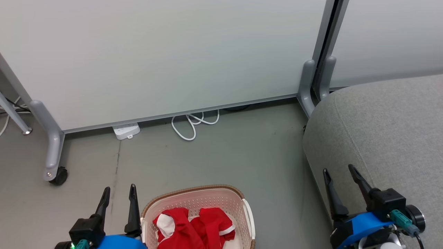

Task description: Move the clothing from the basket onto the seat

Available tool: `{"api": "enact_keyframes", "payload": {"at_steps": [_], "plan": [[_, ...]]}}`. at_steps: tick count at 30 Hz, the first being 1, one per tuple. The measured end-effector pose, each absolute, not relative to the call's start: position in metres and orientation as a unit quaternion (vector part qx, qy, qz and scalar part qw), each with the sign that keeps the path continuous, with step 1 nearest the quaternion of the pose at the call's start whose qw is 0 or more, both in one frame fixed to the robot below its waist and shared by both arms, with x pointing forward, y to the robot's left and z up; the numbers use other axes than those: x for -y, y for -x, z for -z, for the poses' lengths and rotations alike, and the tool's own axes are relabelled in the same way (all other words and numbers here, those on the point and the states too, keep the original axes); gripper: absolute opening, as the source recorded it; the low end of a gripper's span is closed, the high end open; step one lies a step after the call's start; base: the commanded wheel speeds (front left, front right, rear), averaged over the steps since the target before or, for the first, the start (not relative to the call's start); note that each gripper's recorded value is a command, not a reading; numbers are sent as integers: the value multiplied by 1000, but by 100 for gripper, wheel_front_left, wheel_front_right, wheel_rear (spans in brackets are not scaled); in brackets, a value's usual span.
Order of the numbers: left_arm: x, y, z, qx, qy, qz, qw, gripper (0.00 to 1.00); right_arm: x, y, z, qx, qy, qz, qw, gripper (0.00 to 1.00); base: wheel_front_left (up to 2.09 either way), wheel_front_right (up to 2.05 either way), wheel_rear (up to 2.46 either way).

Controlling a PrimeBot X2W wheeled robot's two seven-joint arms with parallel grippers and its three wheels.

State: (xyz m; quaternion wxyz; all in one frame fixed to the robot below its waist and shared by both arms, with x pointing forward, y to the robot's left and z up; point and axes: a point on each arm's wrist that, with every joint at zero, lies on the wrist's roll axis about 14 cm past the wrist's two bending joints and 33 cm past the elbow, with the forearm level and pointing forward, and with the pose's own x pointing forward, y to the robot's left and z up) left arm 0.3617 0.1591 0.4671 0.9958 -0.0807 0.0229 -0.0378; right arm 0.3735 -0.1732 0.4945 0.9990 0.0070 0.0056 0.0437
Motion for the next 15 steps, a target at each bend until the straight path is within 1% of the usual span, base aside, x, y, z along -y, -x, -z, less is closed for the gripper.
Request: {"api": "enact_keyframes", "payload": {"at_steps": [4,9,15], "plan": [[-157,-364,-450,-49,76,45,995,100,170,-379,-495,-5,-9,-48,999,100,0,0,0],[-151,-384,-424,-91,61,66,992,100,167,-401,-500,10,-23,-53,998,100,0,0,0],[-144,-414,-372,-182,53,87,978,100,162,-428,-483,-2,-34,-61,998,100,0,0,0]]}}
